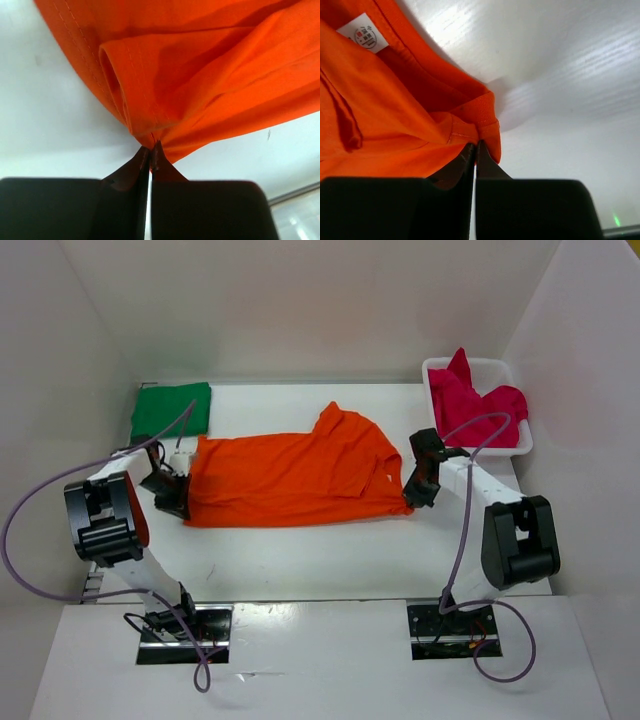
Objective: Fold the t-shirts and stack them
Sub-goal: Fold the flattened tshirt in 1/3 of the way
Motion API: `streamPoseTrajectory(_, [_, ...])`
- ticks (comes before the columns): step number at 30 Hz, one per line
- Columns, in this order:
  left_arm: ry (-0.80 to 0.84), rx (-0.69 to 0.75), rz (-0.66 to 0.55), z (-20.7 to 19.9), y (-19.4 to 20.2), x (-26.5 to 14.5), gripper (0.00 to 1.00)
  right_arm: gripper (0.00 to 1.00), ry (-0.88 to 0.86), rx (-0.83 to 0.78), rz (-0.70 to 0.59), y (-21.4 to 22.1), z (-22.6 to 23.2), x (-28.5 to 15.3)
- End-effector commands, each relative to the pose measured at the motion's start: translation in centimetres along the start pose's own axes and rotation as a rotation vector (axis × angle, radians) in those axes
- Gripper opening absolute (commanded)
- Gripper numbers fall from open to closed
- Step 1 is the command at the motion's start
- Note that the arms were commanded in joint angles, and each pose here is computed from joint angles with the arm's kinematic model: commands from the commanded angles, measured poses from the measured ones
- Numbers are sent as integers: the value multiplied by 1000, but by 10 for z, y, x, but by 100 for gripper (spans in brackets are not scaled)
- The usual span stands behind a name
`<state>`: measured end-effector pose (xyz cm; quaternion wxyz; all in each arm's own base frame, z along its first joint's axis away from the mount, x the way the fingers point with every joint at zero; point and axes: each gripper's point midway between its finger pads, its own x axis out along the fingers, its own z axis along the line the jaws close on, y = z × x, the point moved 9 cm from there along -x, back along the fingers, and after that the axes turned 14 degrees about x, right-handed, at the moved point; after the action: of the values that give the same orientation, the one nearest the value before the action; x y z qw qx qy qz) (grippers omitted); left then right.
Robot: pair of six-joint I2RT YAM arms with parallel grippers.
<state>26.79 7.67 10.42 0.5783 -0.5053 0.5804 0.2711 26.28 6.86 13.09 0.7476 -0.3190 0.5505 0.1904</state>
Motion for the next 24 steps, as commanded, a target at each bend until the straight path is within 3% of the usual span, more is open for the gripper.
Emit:
streamPoseTrajectory(1, [-75,46,84,-4,19,-23,0,0,34,29,53,7,-8,-17])
streamPoseTrajectory(6, [-83,48,198,-13,41,-26,0,0,87,18,94,23,-19,-31])
streamPoseTrajectory(8, [-120,61,232,-14,47,-32,6,0,116,2,99,31,-24,-35])
streamPoseTrajectory(9, [-136,63,243,-15,48,-35,24,0,107,5,95,32,-23,-37])
streamPoseTrajectory(11, [-192,92,266,-15,52,-49,47,0,119,-5,93,36,-23,-38])
streamPoseTrajectory(13, [-240,123,234,-13,42,-67,61,0,116,-15,94,38,-22,-39])
streamPoseTrajectory(16, [-305,179,169,-6,18,-102,64,0,128,-17,91,38,-23,-36])
streamPoseTrajectory(19, [-242,302,82,-17,-10,-119,65,0,129,-17,90,38,-23,-36])
streamPoseTrajectory(21, [-142,394,22,-36,-23,-115,65,0,129,-17,90,38,-23,-36])
streamPoseTrajectory(24, [-80,522,67,-52,-27,-90,65,0,129,-17,90,38,-23,-36])
